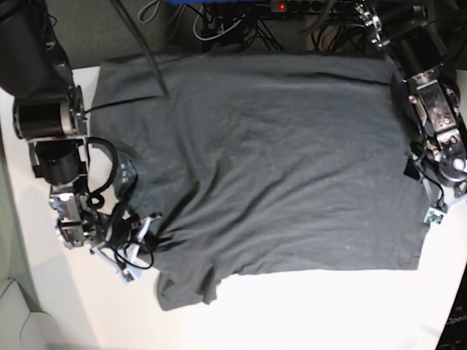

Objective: Layout the t-shirt on the table in an organized manner, then fold the t-shirt properly
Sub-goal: 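Pull the shirt edge with both grippers away from each other to stretch it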

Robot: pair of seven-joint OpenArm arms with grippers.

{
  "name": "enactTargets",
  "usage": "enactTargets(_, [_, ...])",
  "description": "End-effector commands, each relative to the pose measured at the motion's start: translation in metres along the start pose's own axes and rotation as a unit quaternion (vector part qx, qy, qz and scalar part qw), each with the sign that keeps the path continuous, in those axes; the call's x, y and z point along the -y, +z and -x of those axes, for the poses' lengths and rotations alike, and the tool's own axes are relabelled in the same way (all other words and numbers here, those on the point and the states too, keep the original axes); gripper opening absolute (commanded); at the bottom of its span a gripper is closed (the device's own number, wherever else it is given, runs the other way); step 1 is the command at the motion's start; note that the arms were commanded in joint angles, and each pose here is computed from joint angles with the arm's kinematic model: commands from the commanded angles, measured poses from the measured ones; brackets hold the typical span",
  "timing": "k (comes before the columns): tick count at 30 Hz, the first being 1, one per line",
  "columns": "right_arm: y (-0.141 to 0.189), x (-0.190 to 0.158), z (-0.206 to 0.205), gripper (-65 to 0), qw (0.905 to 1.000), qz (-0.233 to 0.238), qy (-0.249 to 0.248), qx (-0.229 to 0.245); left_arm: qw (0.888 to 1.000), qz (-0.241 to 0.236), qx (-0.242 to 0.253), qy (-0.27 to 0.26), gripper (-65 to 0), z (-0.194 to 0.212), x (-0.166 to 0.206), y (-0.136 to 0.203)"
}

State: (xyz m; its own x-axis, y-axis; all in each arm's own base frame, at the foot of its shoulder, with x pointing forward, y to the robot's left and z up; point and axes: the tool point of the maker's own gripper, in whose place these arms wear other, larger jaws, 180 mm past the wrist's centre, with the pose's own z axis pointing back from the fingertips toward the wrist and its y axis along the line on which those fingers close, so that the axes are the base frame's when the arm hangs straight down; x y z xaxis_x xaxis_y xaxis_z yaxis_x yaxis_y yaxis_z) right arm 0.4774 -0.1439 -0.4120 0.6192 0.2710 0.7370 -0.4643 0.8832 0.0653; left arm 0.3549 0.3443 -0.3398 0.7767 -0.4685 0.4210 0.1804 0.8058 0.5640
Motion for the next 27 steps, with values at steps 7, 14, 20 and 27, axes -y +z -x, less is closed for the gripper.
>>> enactTargets(7, [0.024, 0.068, -0.059, -64.7, 0.9844, 0.143, -0.018, 0.100, 1.000, -0.022, -0.001, 0.001, -8.0, -0.002, -0.016, 0.005])
enactTargets(14, [0.019, 0.055, -0.039, -65.0, 0.9932, 0.100, -0.020, 0.055, 1.000, 0.006, -0.029, -0.007, -8.1, 0.024, 0.005, -0.006])
enactTargets(20, [0.031, 0.026, -0.011, -65.0, 0.9989, 0.039, 0.003, 0.024, 0.997, 0.054, -0.047, -0.005, -8.1, 0.052, 0.024, -0.032])
enactTargets(27, [0.073, -0.004, -0.013, -65.0, 0.9929, 0.054, 0.103, 0.026, 0.997, 0.059, -0.041, -0.001, -8.1, 0.050, 0.017, -0.040])
